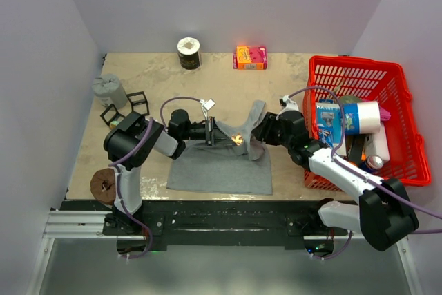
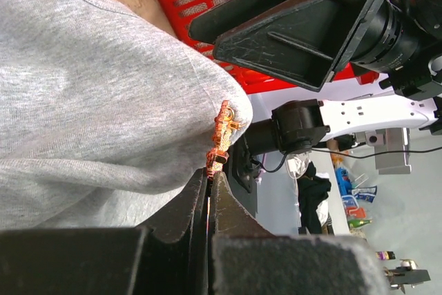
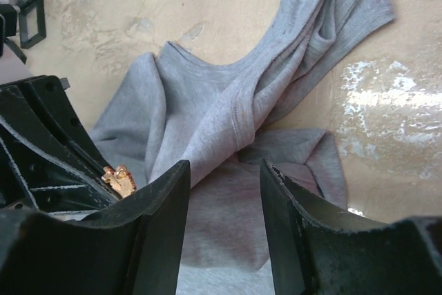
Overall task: Pin the brooch onto the clothing
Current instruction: Cross the brooch over the flattened clothing.
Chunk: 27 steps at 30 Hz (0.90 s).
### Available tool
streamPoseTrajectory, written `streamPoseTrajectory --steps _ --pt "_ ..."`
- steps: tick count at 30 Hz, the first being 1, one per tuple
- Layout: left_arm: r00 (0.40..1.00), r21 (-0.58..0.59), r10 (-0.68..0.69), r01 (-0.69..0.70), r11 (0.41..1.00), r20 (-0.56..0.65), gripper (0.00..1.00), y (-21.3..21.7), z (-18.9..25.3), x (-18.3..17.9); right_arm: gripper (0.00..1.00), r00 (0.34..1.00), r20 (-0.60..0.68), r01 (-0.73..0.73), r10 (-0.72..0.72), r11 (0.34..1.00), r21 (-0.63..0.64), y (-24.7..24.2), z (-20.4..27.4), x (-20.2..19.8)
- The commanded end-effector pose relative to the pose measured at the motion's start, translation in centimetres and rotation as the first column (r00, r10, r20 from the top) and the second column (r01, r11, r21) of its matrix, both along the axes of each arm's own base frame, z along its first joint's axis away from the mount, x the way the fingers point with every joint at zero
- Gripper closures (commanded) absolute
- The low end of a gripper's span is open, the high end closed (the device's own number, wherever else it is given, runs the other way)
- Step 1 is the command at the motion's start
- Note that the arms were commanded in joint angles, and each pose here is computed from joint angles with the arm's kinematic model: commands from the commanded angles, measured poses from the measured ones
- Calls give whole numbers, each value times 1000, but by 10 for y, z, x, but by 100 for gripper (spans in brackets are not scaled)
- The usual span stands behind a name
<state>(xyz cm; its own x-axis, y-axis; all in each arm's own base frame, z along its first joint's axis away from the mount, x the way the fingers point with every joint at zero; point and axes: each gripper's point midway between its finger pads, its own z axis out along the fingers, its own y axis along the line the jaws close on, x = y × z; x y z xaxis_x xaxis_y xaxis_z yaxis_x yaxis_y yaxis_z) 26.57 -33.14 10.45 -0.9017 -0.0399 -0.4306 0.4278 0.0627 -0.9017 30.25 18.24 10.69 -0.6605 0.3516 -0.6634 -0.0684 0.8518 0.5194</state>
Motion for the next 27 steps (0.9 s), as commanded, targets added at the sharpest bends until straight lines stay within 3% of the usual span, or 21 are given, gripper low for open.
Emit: streamPoseTrajectory --steps 1,8,15,27 --pt "998 -40 -26 29 999 63 100 -4 12 1 51 984 -178 2 -8 999 -32 -14 -68 -37" --pt "998 -44 -23 26 999 62 100 -4 14 1 59 983 -184 8 -17 999 -49 -8 -68 -40" --pt "998 -43 -24 27 999 59 100 -4 13 0 58 983 -185 -22 18 1000 -17 7 -65 -43" --pt "998 -6 -27 28 1000 59 100 -7 4 0 66 991 -127 -46 50 998 38 25 -50 -35"
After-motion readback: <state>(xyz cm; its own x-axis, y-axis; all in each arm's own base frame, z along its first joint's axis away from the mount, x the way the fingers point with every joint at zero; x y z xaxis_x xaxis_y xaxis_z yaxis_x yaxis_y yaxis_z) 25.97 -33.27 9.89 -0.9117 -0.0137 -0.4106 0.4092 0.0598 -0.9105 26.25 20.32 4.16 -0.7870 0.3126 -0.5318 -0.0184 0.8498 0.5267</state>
